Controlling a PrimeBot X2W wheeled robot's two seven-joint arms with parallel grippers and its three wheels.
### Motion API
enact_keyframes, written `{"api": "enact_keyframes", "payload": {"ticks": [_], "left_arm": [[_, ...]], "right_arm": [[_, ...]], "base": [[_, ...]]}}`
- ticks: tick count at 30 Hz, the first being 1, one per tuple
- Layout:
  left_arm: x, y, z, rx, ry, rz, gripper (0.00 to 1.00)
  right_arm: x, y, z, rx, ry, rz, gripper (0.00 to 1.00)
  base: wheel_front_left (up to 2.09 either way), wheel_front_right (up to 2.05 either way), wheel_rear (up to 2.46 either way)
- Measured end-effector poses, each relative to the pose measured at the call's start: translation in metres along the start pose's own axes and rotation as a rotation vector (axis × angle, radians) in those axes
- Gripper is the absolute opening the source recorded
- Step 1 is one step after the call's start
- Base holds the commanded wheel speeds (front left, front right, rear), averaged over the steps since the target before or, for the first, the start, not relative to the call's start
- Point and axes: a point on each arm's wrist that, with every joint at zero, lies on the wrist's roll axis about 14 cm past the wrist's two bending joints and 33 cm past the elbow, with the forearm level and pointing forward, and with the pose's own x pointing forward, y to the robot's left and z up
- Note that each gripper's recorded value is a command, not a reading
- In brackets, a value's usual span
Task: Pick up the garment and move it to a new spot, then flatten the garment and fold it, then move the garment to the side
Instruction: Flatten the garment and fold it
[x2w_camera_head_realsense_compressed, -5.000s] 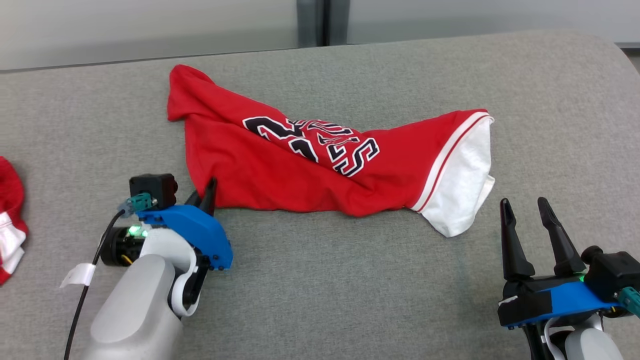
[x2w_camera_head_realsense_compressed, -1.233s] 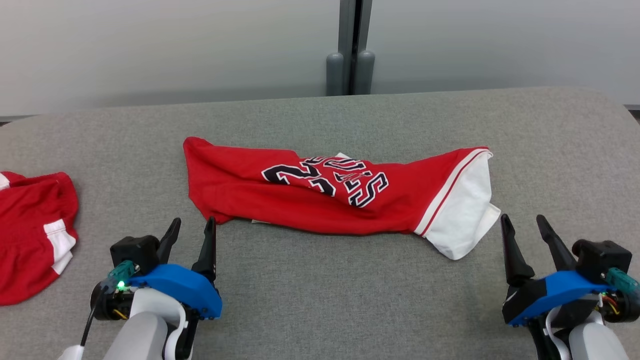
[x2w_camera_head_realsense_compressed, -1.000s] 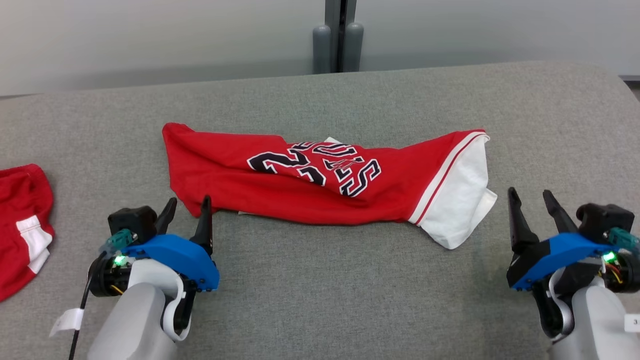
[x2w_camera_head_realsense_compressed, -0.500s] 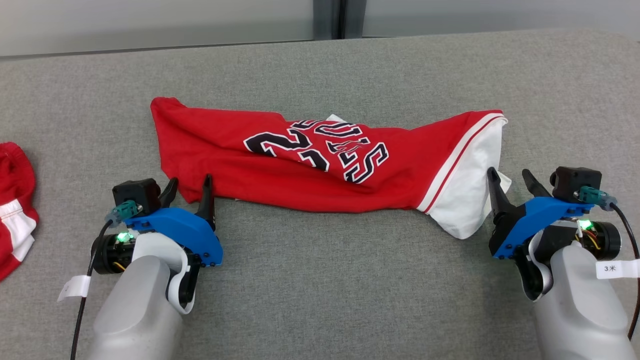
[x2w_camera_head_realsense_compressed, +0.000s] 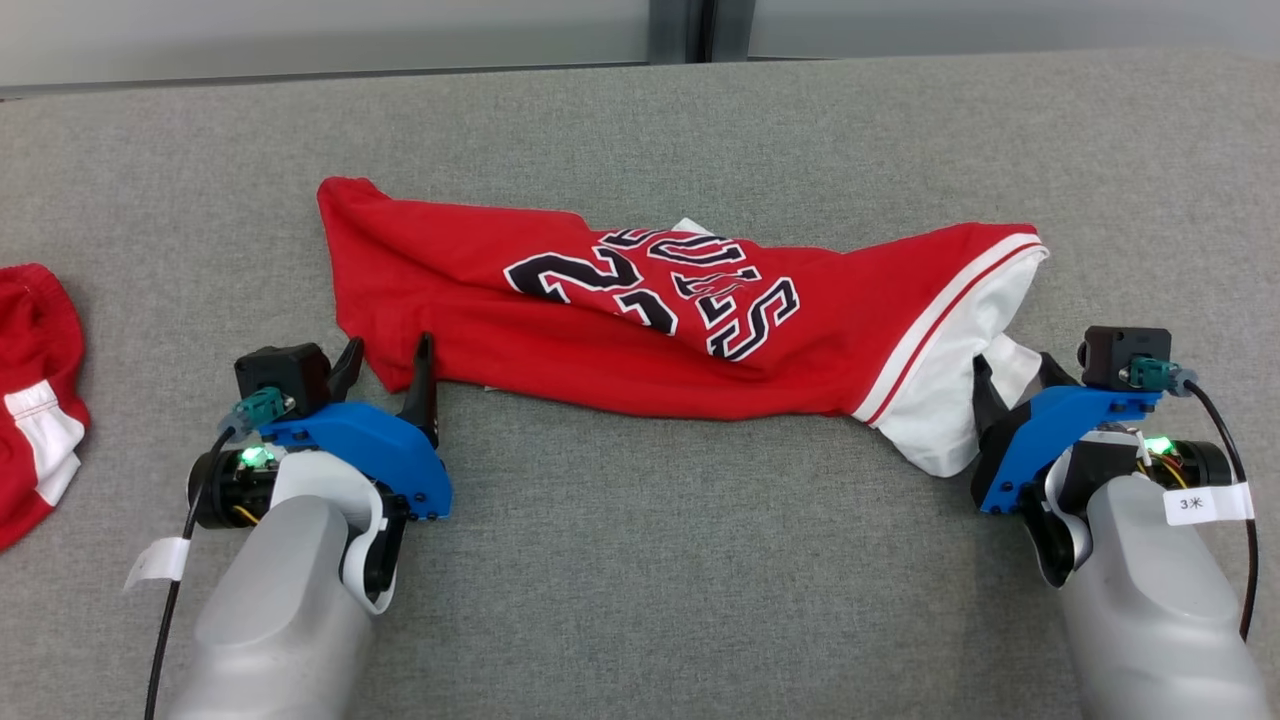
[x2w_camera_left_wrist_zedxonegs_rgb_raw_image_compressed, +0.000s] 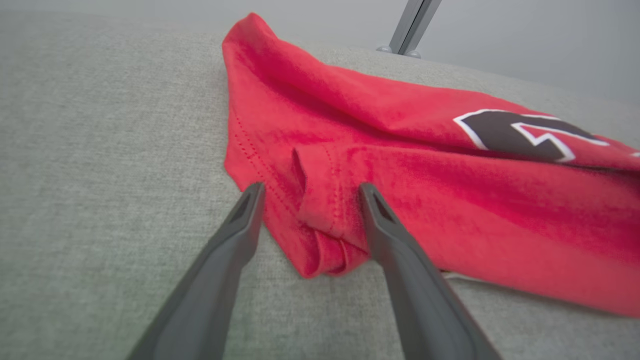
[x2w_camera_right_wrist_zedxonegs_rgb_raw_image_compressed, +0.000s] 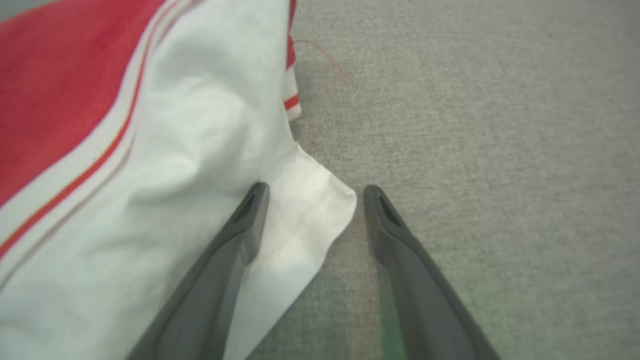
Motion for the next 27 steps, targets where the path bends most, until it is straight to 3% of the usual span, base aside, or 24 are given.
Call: {"api": "enact_keyframes", "payload": {"ticks": [5, 6, 7, 9, 10, 16, 21, 27], "left_arm": [[0.003, -0.005, -0.003, 0.008, 0.017, -0.020, 1.00], [0.004, -0.006, -0.002, 0.009, 0.016, -0.022, 0.98], [0.005, -0.006, 0.000, 0.011, 0.009, -0.024, 0.69], [0.006, -0.006, 0.002, 0.015, -0.004, -0.026, 0.22], [0.006, -0.006, 0.002, 0.016, -0.008, -0.026, 0.00], [0.003, -0.008, 0.015, 0.036, -0.071, -0.034, 0.00], [-0.007, -0.016, 0.036, 0.036, -0.165, -0.060, 0.00], [-0.033, -0.033, 0.071, -0.029, -0.316, -0.117, 0.00]], "right_arm": [[0.004, 0.003, -0.005, -0.011, 0.033, 0.008, 0.97], [0.004, 0.003, -0.007, -0.011, 0.039, 0.009, 0.57], [0.004, 0.003, -0.008, -0.012, 0.040, 0.010, 0.26], [0.004, 0.003, -0.008, -0.012, 0.041, 0.010, 0.00], [0.005, 0.003, -0.009, -0.013, 0.041, 0.010, 0.00], [0.003, 0.005, -0.006, 0.008, 0.015, 0.016, 0.00], [-0.005, 0.009, 0.008, 0.094, -0.078, 0.022, 0.00], [-0.034, 0.000, 0.078, 0.173, -0.362, 0.020, 0.00]], "base": [[0.00, 0.00, 0.00], [0.00, 0.00, 0.00], [0.00, 0.00, 0.00], [0.00, 0.00, 0.00], [0.00, 0.00, 0.00], [0.00, 0.00, 0.00], [0.00, 0.00, 0.00], [0.00, 0.00, 0.00]]}}
